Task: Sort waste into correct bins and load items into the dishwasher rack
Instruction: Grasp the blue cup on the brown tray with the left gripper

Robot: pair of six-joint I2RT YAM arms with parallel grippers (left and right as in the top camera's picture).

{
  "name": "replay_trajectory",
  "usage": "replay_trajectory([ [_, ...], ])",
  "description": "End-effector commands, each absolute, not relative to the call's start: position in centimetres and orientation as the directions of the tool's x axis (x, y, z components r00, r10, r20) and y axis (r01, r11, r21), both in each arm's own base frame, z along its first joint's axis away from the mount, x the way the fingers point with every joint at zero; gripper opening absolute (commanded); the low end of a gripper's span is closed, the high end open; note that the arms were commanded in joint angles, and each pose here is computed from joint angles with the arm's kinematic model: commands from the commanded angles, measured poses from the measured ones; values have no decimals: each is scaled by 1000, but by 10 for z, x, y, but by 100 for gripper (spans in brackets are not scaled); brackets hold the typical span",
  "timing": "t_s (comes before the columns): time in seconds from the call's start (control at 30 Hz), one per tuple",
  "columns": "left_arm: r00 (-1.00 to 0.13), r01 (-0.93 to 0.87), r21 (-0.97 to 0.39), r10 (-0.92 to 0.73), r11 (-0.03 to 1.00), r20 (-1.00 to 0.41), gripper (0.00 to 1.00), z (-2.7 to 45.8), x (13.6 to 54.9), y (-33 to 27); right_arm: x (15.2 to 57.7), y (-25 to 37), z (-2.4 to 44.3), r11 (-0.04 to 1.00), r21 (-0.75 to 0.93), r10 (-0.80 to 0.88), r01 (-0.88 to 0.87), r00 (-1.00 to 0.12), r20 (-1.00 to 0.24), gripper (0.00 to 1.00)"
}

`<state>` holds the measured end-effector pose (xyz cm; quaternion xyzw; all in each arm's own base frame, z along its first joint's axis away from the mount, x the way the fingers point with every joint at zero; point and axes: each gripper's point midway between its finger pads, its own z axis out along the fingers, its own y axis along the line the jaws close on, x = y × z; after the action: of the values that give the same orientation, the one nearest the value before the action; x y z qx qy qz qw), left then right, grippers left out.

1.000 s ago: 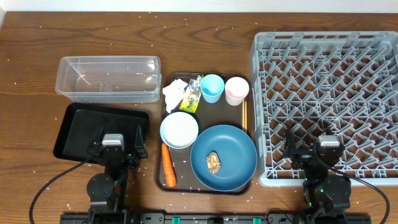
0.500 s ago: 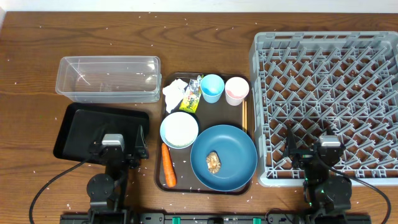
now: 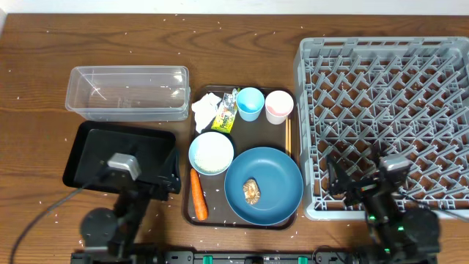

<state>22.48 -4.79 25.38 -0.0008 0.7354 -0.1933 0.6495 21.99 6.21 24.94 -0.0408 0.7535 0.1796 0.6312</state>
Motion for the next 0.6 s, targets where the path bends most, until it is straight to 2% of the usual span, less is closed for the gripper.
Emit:
replay_trajectory([
  [0.0, -249, 256, -327, -265, 910, -932, 98, 283, 230, -54, 227, 66, 280, 918, 270, 190, -292, -275, -943, 99],
  [0.13, -441, 258, -366, -228, 894, -868, 98, 298, 245, -65, 248, 74, 295, 910, 312, 170, -273, -441, -881, 99],
  [0.3, -661, 154, -429, -230, 890, -715, 98, 307, 265, -66, 279, 77, 293, 921, 327, 126, -212, -632, -764, 99],
  [0.43, -777, 68, -450, -236, 890, -584, 98, 289, 283, -64, 291, 83, 268, 916, 367, 115, -162, -771, -626, 99],
  [0.57, -858, 14, -504, -249, 864, -450, 98, 261, 286, -72, 297, 83, 246, 921, 367, 108, -129, -822, -559, 99],
])
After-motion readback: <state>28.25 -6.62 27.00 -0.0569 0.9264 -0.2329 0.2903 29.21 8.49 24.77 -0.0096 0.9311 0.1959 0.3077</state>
